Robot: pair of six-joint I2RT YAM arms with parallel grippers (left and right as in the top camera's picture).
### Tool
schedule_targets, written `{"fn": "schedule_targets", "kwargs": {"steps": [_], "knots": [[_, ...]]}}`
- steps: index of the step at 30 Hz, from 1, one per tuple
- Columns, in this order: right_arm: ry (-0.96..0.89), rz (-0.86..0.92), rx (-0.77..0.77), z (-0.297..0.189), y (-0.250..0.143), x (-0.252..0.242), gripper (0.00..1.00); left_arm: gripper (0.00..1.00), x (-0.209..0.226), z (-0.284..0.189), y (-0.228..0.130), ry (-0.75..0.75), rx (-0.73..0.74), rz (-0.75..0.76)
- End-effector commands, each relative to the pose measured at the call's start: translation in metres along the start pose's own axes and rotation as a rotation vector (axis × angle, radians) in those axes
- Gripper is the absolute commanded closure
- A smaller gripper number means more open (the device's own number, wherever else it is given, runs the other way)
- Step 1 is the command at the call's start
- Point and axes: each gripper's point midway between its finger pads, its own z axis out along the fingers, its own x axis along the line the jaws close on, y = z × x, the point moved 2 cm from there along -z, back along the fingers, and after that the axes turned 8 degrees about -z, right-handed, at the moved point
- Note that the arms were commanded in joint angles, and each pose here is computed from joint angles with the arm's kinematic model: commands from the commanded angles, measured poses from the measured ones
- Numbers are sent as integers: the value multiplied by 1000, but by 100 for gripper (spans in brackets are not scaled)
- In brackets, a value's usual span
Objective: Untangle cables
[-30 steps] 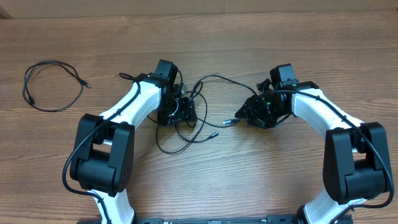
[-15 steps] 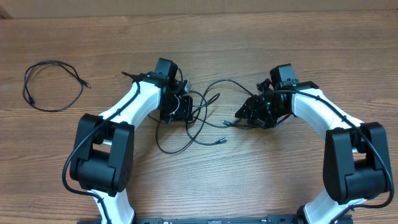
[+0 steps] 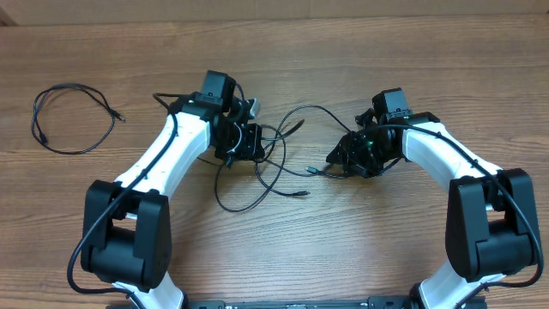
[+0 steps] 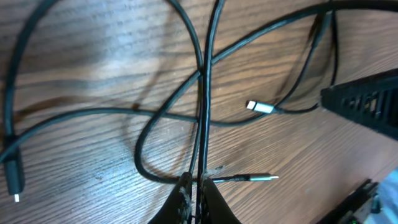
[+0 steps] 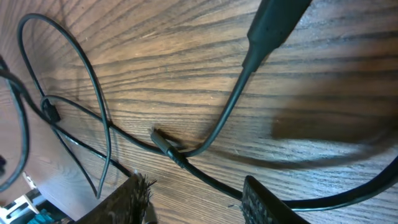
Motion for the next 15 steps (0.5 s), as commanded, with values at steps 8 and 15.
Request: {"fn": "schedule_targets", "kwargs": {"steps": [8, 15], "knots": [[-15, -6, 7, 1, -3, -1, 51, 46, 24, 25, -33, 189, 107, 0], [-15, -6, 7, 1, -3, -1, 50, 30, 17, 6, -40, 205, 179, 75]]}}
